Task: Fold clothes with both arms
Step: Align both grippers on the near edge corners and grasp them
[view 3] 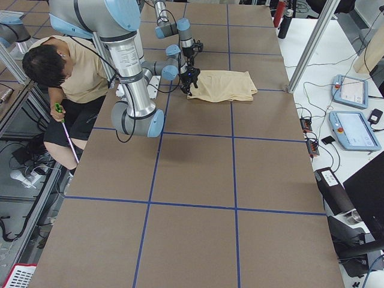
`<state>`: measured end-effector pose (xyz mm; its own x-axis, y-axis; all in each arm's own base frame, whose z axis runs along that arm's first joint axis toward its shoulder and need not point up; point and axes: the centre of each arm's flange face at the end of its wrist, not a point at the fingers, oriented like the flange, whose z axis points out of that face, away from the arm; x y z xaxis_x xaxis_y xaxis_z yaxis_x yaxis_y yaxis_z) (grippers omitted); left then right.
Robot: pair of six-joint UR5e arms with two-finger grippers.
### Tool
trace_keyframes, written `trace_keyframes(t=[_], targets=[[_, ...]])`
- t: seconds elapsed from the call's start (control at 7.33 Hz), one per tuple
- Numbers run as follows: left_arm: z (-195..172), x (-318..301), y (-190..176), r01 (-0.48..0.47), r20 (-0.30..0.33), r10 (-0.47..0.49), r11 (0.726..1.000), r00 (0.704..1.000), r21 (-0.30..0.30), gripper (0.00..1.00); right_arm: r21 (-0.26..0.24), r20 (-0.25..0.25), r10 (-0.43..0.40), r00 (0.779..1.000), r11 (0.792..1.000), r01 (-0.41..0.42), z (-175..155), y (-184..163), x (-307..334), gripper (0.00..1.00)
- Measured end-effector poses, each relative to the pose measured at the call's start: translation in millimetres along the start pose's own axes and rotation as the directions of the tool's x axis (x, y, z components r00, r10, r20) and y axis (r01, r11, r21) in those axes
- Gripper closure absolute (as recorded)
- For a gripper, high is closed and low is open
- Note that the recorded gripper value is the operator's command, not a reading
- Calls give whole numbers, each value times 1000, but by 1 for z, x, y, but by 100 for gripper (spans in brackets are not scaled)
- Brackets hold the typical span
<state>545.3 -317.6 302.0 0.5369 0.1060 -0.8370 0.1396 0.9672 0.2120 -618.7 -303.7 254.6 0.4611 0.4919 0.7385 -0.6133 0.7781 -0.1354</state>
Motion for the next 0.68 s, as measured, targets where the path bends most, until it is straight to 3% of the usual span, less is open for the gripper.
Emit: trace_keyframes(t=[0.14, 0.68], targets=[[0, 0, 0, 0, 0, 0, 1000, 1000, 0, 100, 4, 2, 13, 1000, 1000, -13, 1, 3, -6, 100], [-1, 0, 0, 0, -1, 0, 1000, 1000, 0, 100, -1, 19, 43, 999, 999, -43, -4, 7, -22, 100]])
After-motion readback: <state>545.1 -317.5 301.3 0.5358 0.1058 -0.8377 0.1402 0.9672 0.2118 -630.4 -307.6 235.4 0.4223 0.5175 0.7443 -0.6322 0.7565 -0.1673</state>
